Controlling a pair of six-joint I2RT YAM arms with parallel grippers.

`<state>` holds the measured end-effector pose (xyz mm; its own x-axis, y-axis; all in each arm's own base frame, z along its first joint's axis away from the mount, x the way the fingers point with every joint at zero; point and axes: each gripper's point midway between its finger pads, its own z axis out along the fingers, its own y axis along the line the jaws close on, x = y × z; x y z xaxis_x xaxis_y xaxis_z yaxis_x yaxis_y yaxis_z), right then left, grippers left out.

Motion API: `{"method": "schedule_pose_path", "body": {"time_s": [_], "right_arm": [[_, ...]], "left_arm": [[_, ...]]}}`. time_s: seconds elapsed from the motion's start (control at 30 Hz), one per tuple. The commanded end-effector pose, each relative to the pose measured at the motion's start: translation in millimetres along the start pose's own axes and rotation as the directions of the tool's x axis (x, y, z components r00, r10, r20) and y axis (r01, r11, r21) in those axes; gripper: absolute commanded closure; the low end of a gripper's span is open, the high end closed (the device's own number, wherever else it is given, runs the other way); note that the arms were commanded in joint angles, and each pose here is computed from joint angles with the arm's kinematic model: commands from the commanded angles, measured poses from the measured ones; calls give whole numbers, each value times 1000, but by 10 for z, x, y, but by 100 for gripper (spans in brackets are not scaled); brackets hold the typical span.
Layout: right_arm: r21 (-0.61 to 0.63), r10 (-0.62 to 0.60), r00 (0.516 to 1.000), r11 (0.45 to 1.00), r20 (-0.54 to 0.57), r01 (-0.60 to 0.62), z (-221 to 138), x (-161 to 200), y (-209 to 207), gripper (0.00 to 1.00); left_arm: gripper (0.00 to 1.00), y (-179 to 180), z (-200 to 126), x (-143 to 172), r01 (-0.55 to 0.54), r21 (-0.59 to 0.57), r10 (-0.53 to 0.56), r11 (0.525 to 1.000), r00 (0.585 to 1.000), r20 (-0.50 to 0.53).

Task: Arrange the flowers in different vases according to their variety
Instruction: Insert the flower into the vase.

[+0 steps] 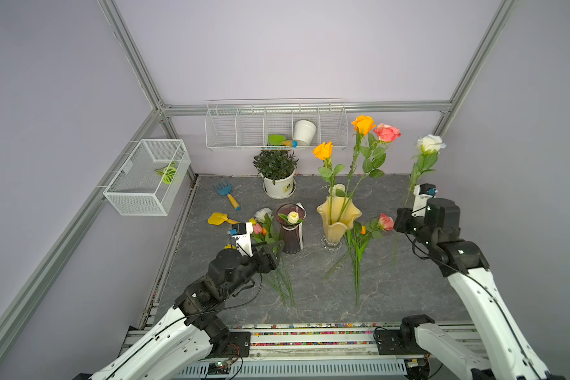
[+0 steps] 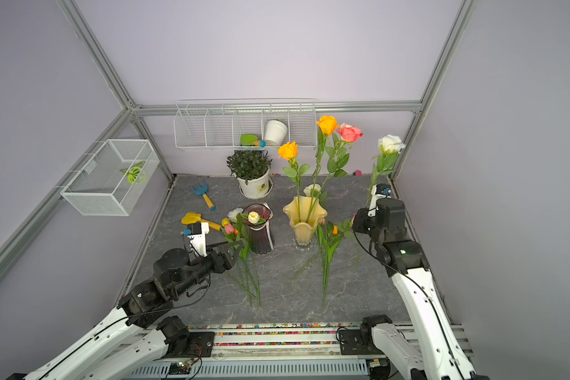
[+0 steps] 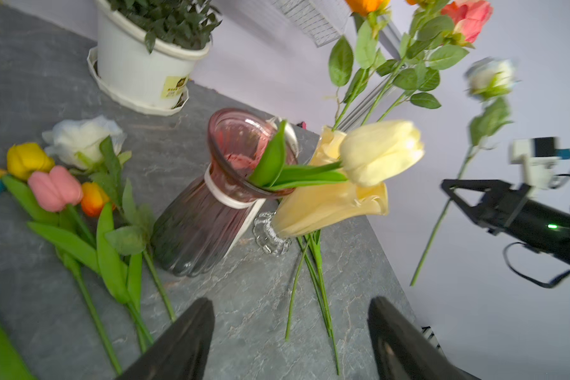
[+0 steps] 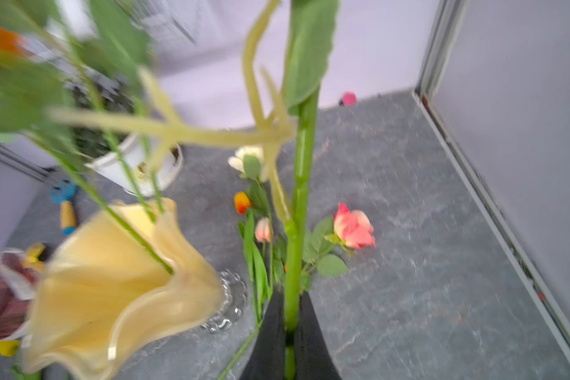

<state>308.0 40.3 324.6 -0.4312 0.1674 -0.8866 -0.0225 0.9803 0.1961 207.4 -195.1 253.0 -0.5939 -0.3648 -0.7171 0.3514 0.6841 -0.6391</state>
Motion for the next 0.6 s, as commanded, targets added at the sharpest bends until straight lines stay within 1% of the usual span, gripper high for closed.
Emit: {"method": "schedule_pose_path", "body": {"time_s": [0.0, 0.13, 0.23, 0.3, 0.4, 0.5, 0.57], "right_arm": [[-158, -119, 971, 975, 209, 154, -356, -619, 474, 100], [-287, -156, 929, 922, 336, 259, -574, -1074, 1046, 100], [-374, -150, 903, 874, 402, 311, -597, -1333, 1471, 100], [-424, -136, 892, 842, 430, 333, -501, -1456, 1731, 100], [-469, -106, 888, 818, 447, 334, -299, -1567, 1979, 100], [-505, -84, 902, 805, 423, 312, -4, -1553, 2141, 100], [-509, -83, 916, 810, 393, 292, 204, -1464, 2180, 100]], "left_arm": [[22, 148, 13, 133, 82, -43, -83, 996, 996, -20], [22, 231, 26, 228, 85, -77, -89, 993, 995, -53], [22, 314, 11, 289, 100, -108, -107, 989, 992, -63], [22, 397, -4, 335, 133, -133, -142, 982, 988, -56], [22, 556, -35, 408, 207, -185, -217, 961, 976, -34], [22, 763, -99, 491, 293, -265, -303, 919, 953, 1], [22, 878, -141, 536, 352, -304, -360, 885, 932, 31]]}}
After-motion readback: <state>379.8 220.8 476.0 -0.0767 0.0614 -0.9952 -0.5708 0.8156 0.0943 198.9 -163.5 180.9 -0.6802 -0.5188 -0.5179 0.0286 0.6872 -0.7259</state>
